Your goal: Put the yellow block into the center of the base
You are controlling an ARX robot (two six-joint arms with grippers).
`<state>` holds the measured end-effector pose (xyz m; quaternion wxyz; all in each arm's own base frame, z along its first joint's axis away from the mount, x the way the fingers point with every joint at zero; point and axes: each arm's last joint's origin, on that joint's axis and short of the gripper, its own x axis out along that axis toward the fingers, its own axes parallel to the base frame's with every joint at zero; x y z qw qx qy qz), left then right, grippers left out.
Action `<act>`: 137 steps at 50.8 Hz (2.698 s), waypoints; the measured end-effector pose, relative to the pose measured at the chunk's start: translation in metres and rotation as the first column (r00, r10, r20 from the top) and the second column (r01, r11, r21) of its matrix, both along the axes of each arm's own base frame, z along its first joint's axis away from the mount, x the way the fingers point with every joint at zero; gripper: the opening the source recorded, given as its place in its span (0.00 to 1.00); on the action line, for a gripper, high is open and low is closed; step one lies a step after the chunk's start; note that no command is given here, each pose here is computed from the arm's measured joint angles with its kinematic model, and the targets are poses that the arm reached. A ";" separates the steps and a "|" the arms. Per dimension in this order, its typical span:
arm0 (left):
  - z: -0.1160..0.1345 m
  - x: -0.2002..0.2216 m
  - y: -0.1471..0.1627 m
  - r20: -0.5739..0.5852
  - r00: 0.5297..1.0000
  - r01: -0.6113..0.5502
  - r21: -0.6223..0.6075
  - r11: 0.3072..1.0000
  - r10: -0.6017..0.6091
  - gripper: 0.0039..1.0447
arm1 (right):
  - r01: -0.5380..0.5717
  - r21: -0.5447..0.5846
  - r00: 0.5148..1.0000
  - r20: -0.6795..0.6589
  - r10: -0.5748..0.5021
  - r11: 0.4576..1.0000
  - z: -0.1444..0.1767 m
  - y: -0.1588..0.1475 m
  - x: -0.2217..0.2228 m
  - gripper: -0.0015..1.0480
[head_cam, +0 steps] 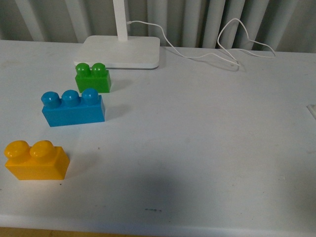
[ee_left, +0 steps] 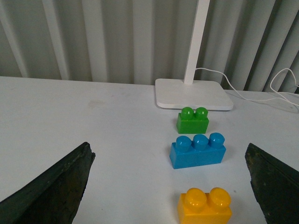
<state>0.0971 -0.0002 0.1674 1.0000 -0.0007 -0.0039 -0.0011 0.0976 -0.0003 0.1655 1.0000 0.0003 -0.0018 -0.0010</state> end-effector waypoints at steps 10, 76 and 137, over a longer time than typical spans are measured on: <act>0.000 0.000 0.000 0.000 1.000 0.000 0.000 1.000 0.000 0.94 | 0.000 0.000 1.000 0.000 0.000 1.000 0.000 0.000 0.000 0.91; 0.000 0.000 0.000 0.000 1.000 0.000 0.000 1.000 0.000 0.94 | 0.161 -0.161 0.560 -0.797 -0.225 0.974 0.010 -0.048 0.159 0.91; 0.000 0.000 0.000 0.000 1.000 0.000 0.000 1.000 0.000 0.94 | 0.281 -0.054 0.418 -0.892 -0.173 0.958 -0.035 -0.039 0.237 0.91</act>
